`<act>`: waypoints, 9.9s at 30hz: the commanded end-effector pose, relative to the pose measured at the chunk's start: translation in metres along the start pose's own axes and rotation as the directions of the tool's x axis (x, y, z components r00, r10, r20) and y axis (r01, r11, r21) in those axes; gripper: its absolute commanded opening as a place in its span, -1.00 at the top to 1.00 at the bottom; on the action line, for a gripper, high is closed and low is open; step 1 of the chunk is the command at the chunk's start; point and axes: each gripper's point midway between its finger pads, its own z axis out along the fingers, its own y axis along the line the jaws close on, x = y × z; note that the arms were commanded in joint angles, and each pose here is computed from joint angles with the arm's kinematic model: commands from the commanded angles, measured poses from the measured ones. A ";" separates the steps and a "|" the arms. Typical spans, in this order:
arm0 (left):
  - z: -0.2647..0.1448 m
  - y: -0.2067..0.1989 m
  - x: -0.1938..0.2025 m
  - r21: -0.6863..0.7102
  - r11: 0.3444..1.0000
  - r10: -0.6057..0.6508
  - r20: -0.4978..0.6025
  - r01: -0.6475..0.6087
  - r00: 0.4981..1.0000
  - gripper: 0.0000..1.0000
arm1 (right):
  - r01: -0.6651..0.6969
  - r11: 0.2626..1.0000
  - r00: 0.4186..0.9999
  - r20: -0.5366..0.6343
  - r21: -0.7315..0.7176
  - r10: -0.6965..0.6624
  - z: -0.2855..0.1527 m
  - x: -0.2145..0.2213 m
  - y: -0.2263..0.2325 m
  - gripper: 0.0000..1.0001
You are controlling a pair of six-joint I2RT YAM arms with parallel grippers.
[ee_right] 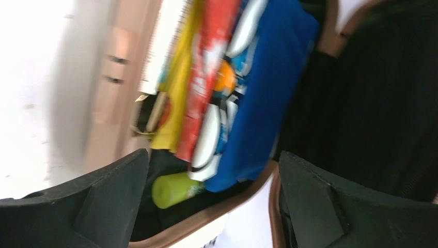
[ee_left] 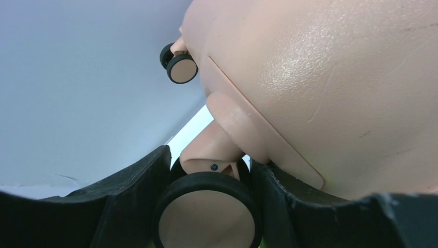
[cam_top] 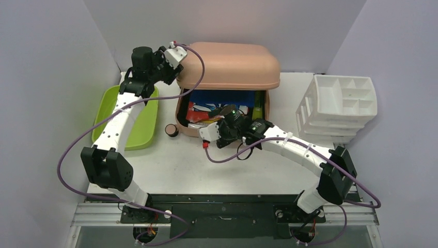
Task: Open, take out, and arrange the luggage
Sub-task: Open the luggage at the center of the board, then pick up the bin from the corner of the board.
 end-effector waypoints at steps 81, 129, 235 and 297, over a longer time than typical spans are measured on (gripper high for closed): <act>-0.171 -0.404 0.142 0.985 0.099 0.495 0.071 -0.138 0.866 0.85 | -0.223 0.927 0.973 0.013 0.301 0.230 -0.090 0.109 -0.184 -1.00; -0.003 -0.091 -0.119 0.315 0.937 0.058 0.290 -0.152 0.955 -0.95 | -0.179 0.893 0.959 -0.128 0.414 0.251 -0.047 0.176 -0.227 -1.00; -0.189 -0.127 0.278 0.517 0.856 0.334 -0.544 -0.007 0.769 0.71 | -0.752 0.586 0.657 0.277 0.303 0.701 -0.175 0.101 -0.017 -1.00; -0.077 -0.041 0.080 -0.269 0.865 -0.497 -0.565 0.422 0.658 1.00 | -0.766 0.581 0.642 0.289 0.275 0.710 -0.171 0.100 -0.017 -1.00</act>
